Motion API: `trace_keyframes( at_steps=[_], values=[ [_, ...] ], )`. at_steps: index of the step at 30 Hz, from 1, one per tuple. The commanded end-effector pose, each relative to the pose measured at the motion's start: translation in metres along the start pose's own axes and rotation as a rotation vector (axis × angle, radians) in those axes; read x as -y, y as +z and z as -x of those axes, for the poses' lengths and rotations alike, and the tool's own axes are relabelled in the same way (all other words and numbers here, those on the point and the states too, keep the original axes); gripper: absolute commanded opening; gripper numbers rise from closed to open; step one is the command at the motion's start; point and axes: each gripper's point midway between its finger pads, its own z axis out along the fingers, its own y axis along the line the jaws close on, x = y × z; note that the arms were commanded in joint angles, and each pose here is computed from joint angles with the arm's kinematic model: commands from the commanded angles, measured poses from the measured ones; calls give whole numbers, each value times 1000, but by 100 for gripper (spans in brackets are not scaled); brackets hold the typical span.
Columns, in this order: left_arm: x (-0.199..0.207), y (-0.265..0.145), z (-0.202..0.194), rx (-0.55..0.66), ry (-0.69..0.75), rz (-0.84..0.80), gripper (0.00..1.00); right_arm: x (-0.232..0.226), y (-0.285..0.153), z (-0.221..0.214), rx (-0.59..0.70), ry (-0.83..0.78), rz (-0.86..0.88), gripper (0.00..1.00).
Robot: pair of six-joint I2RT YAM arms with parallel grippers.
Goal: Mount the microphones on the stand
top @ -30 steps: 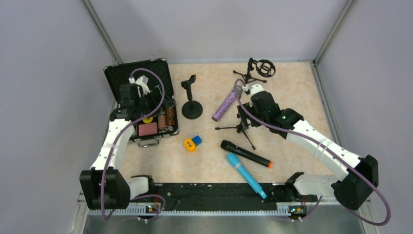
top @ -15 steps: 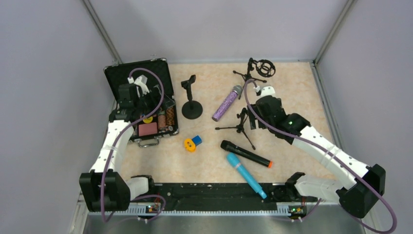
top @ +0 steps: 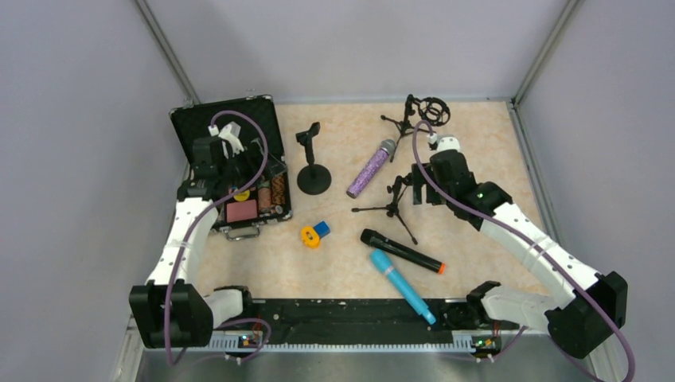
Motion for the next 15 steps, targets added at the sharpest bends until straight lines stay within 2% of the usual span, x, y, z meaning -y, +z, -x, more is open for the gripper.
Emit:
trace_keyframes(
  at_steps=[1,7,15],
  values=[
    [15,-9,16,70,54,-58,96,-10,1,7,28,22,53,80],
    [27,-12,16,70,60,-119,96,-17,-4,5,28,12,103,80],
    [47,-24,20,130,101,-217,96,-31,-16,-1,34,5,217,81]
  ],
)
